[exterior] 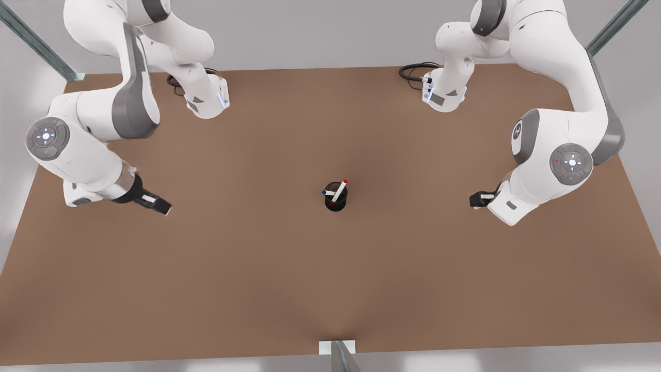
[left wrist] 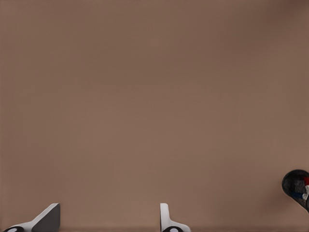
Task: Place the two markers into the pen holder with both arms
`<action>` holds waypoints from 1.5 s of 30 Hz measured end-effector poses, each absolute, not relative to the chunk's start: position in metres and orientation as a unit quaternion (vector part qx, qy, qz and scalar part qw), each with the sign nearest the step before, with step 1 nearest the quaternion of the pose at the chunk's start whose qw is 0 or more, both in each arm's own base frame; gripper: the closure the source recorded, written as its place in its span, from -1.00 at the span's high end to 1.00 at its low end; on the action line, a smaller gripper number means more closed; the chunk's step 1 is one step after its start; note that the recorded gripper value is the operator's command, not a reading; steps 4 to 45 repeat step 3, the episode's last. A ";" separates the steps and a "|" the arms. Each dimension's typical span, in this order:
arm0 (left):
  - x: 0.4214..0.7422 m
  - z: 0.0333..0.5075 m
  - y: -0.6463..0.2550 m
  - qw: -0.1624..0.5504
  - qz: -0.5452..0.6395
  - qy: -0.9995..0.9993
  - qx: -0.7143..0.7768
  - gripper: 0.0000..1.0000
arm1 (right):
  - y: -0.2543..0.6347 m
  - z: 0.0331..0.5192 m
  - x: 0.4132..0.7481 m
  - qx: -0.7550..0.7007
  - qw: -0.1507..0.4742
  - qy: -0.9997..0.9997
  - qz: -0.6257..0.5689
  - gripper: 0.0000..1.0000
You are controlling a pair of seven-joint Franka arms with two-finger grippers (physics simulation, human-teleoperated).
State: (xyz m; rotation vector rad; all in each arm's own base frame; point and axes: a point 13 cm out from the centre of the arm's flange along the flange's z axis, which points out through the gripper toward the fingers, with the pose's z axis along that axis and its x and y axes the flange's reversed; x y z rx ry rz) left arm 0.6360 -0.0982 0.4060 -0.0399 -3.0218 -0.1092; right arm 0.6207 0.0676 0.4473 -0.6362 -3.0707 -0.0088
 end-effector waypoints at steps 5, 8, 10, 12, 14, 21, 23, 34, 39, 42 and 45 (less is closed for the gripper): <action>0.635 0.406 -0.098 0.060 -0.036 -0.997 -0.015 1.00 | 0.060 0.446 0.618 -0.162 0.012 -0.987 -0.001 0.99; 0.635 0.406 -0.098 0.060 -0.036 -0.997 -0.015 1.00 | 0.060 0.446 0.618 -0.162 0.012 -0.987 -0.001 0.99; 0.635 0.406 -0.098 0.060 -0.036 -0.997 -0.015 1.00 | 0.060 0.446 0.618 -0.162 0.012 -0.987 -0.001 0.99; 0.635 0.406 -0.098 0.060 -0.036 -0.997 -0.015 1.00 | 0.060 0.446 0.618 -0.162 0.012 -0.987 -0.001 0.99; 0.635 0.406 -0.098 0.060 -0.036 -0.997 -0.015 1.00 | 0.060 0.446 0.618 -0.162 0.012 -0.987 -0.001 0.99; 0.635 0.406 -0.098 0.060 -0.036 -0.997 -0.015 1.00 | 0.060 0.446 0.618 -0.162 0.012 -0.987 -0.001 0.99; 0.635 0.406 -0.098 0.060 -0.036 -0.997 -0.015 1.00 | 0.060 0.446 0.618 -0.162 0.012 -0.987 -0.001 0.99; 0.635 0.406 -0.098 0.060 -0.036 -0.997 -0.015 1.00 | 0.060 0.446 0.618 -0.162 0.012 -0.987 -0.001 0.99; 0.635 0.406 -0.098 0.060 -0.036 -0.997 -0.015 1.00 | 0.060 0.446 0.618 -0.162 0.012 -0.987 -0.001 0.99; 0.635 0.406 -0.098 0.060 -0.036 -0.997 -0.015 1.00 | 0.060 0.446 0.618 -0.162 0.012 -0.987 -0.001 0.99; 0.635 0.406 -0.098 0.060 -0.036 -0.997 -0.015 1.00 | 0.060 0.446 0.618 -0.162 0.012 -0.987 -0.001 0.99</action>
